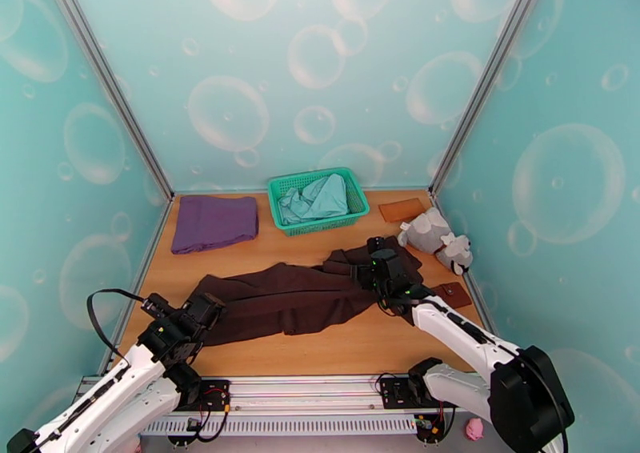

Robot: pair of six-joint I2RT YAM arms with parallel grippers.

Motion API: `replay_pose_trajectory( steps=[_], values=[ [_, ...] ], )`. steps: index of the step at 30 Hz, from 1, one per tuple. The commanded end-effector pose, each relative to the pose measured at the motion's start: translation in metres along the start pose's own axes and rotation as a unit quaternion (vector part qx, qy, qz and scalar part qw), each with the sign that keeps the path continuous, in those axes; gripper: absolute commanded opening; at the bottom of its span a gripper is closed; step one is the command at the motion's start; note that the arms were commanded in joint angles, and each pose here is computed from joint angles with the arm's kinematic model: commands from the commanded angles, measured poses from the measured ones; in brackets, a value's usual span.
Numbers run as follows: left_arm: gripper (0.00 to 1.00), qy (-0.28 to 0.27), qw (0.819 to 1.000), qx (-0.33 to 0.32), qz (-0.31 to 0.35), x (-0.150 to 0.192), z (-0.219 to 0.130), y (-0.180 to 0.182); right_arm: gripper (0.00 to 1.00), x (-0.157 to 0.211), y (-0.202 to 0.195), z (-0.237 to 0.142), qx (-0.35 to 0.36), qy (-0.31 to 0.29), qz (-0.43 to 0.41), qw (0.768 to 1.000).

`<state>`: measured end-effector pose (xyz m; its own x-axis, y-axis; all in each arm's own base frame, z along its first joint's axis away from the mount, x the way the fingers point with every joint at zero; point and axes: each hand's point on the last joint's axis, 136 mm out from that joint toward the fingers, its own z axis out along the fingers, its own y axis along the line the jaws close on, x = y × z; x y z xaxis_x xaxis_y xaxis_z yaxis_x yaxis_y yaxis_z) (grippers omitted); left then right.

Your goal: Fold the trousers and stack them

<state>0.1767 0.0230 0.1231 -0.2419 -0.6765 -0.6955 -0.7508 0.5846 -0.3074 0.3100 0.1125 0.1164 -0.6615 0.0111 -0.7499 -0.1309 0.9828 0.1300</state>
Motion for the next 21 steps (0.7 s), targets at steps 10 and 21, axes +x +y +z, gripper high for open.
replay_pose_trajectory(
  steps=[10,21],
  values=[
    [0.00,-0.030,0.998,0.008,-0.054,-0.002,-0.004,0.016,0.67,-0.007,0.000,-0.005,0.004,-0.024,-0.012,1.000],
    [0.97,-0.093,0.995,0.039,-0.024,-0.034,-0.019,-0.008,0.68,-0.010,-0.005,-0.003,0.017,-0.025,-0.010,0.999]
  ],
)
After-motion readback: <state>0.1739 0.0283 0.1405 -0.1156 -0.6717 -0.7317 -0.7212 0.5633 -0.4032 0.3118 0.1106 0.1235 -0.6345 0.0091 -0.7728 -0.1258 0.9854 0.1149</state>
